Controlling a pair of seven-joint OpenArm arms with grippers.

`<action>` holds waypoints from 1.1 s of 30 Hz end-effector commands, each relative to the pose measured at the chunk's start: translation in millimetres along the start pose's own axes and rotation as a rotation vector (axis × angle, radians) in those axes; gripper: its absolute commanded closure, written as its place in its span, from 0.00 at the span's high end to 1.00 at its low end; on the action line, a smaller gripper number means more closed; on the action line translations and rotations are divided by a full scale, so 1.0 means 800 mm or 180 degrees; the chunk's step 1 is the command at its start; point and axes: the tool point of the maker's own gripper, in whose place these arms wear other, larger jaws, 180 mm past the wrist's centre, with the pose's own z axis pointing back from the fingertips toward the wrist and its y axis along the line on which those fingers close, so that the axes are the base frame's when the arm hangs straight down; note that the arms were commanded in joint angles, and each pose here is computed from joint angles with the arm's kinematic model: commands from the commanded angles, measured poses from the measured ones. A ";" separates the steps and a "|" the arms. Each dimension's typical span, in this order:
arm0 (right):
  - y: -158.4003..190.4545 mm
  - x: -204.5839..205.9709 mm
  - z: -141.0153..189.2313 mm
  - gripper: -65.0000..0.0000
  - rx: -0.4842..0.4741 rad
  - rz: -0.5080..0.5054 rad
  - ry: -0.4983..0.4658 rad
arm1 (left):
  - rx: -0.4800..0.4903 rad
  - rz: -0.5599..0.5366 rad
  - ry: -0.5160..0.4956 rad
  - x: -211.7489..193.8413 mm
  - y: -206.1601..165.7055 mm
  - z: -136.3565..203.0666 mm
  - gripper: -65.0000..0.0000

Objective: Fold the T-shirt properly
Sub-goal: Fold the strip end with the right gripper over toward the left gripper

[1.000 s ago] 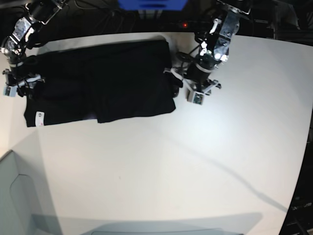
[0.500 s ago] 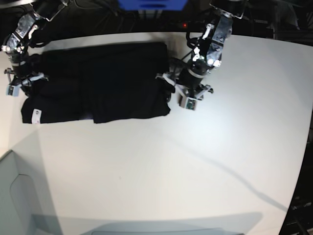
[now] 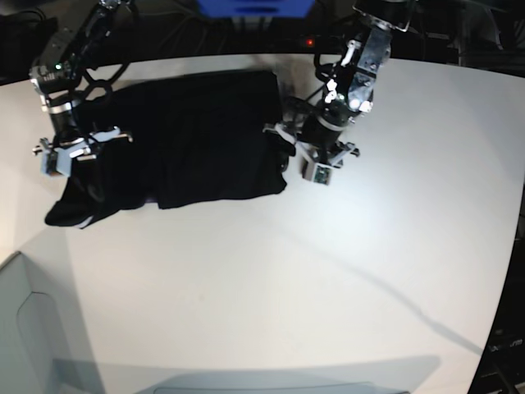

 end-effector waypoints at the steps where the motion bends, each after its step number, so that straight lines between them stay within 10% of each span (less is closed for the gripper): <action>1: 0.022 0.022 0.002 0.00 0.0168 0.0026 -0.0204 | -0.0001 -0.0010 0.0018 0.000 0.001 0.001 0.47; 17: 0.218 -0.054 0.018 0.00 0.1680 -0.0211 0.0353 | 0.0016 0.0016 0.0037 -0.003 0.002 0.002 0.47; 33: 0.265 -0.094 -0.014 0.00 0.2019 0.0011 0.0620 | 0.0020 0.0034 0.0048 -0.006 0.002 0.005 0.48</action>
